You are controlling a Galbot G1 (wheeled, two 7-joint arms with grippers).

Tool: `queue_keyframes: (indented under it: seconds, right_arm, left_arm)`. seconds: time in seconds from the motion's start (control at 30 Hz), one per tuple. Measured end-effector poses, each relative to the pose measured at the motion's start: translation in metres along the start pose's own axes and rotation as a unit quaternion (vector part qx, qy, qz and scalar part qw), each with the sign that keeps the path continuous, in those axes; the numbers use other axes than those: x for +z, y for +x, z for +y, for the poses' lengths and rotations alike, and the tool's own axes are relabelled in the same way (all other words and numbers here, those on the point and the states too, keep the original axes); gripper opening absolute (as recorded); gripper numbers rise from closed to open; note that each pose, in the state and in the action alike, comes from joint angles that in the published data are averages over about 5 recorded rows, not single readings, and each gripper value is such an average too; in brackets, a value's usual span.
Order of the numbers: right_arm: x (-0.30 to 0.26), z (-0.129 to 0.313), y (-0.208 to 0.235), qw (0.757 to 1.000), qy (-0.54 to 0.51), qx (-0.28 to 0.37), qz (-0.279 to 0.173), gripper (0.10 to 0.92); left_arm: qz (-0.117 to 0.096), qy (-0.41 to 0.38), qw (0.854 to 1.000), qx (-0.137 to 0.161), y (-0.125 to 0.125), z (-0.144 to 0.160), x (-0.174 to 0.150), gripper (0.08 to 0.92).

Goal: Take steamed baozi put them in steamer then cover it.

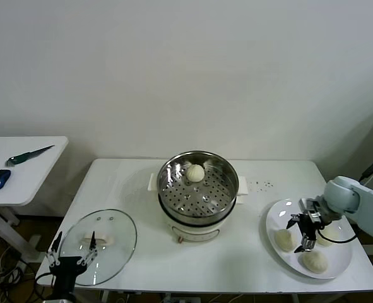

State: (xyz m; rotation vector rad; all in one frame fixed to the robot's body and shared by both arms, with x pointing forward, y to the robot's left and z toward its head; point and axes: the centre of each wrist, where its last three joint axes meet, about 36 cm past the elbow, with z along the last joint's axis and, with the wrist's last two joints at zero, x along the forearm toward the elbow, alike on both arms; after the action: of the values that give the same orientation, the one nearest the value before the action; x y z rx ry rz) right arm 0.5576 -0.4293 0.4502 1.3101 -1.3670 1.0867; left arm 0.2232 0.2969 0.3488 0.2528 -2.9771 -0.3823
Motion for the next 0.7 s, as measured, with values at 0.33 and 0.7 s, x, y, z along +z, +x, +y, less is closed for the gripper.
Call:
queue_keyframes:
  seconds: [0.33,0.7]
  right_arm:
    - [-0.0065,-0.0069,-0.0080,1.000,0.000,-0.002,-0.005,0.798]
    - [-0.0026,-0.0087,-0.0003,1.000,-0.002,-0.002,-0.008,0.707]
  left_arm:
    - [-0.001,-0.001,1.000,0.000,-0.0016,-0.0001,0.0001,0.823]
    - [0.000,-0.001,1.000,0.000,-0.0020,0.0003,0.0015,0.823]
